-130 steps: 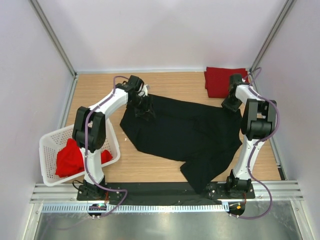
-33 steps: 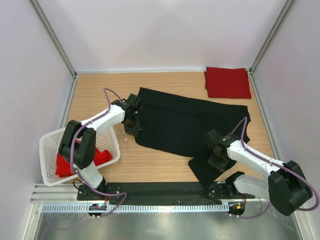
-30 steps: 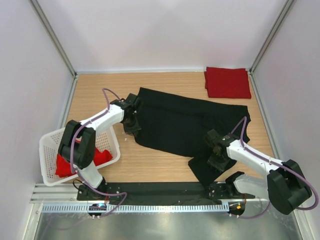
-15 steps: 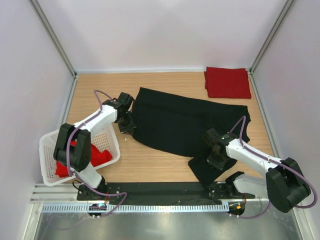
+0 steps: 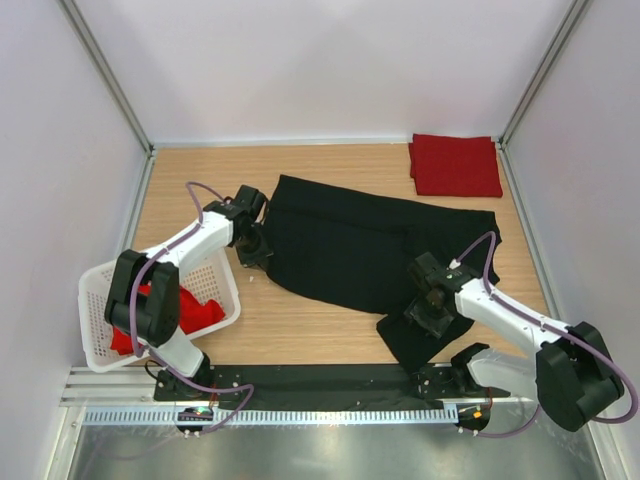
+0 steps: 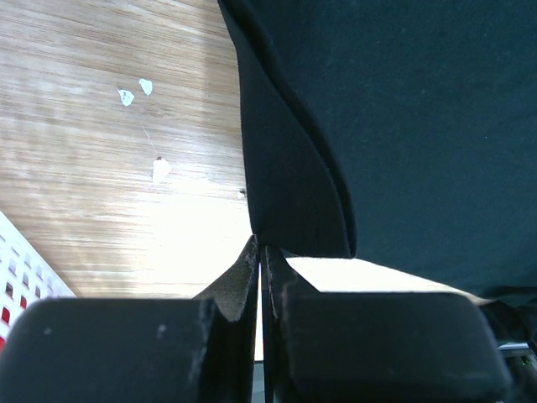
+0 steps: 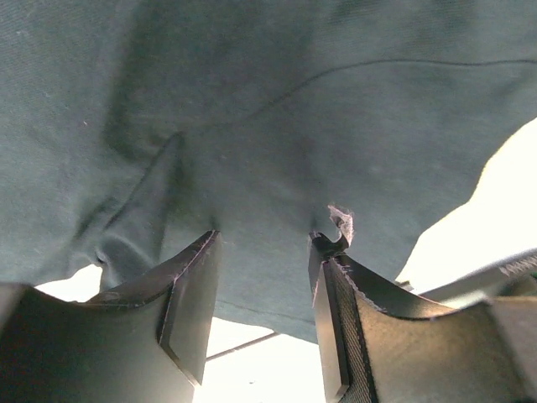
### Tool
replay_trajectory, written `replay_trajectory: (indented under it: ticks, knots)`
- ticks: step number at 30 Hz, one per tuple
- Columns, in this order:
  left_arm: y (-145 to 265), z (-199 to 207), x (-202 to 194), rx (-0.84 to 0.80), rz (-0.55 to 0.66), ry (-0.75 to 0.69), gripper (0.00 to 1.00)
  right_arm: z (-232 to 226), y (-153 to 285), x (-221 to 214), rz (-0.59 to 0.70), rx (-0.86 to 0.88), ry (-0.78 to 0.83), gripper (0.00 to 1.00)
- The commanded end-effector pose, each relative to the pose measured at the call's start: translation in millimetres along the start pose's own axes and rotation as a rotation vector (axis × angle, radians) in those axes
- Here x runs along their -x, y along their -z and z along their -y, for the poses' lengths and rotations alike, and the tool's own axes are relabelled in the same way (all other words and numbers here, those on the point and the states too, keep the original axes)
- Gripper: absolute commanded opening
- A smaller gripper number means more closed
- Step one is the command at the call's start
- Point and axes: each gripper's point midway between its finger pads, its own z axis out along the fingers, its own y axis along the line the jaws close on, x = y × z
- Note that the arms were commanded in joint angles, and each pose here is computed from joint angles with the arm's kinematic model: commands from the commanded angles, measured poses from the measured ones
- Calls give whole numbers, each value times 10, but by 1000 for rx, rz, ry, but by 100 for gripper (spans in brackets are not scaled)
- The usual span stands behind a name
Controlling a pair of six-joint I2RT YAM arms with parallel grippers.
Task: Fold and stack the t-shirts
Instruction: Fold the tshirt
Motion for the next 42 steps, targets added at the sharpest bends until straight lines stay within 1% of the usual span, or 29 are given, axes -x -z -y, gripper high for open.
replay_trajectory:
  ticks: [1,2,4,5,7,8,10,11,13,14,17,21,26,31,36,42]
  knots:
    - [39,66,62,-29,21,10,0,-142,-121,-13,-15,52,-26,52]
    - [36,74,60,-31,16,10,0,-69,-199,-61,-41,29,-42,50]
    - [36,80,66,-30,13,4,0,-70,-280,-81,-62,33,-54,48]
    - [32,78,77,-26,16,4,0,-27,-321,-119,-86,17,-65,45]
    - [44,92,92,-29,19,6,0,-29,-331,-125,-87,15,-79,41]
    - [52,103,92,-35,19,7,0,-25,-328,-121,-83,20,-81,35]
    - [65,122,95,-41,21,10,0,-33,-318,-113,-77,32,-85,27]
    - [72,126,103,-42,24,11,0,-50,-295,-99,-70,46,-84,22]
    - [86,125,107,-43,30,16,0,-6,-259,-77,-58,27,-83,16]
    - [87,123,104,-43,30,17,0,2,-230,-48,-45,22,-75,10]
    - [87,100,96,-36,33,19,0,19,-97,62,-3,2,-44,2]
    - [142,104,101,-49,43,36,0,90,78,151,35,-22,-9,1]
    - [258,136,162,-70,77,52,0,40,307,269,82,22,15,1]
    - [348,135,202,-76,99,96,0,28,459,387,107,31,95,2]
    - [381,172,260,-108,104,145,0,-1,620,651,151,53,106,1]
    - [381,319,405,-139,112,176,0,-179,806,866,138,130,197,1]
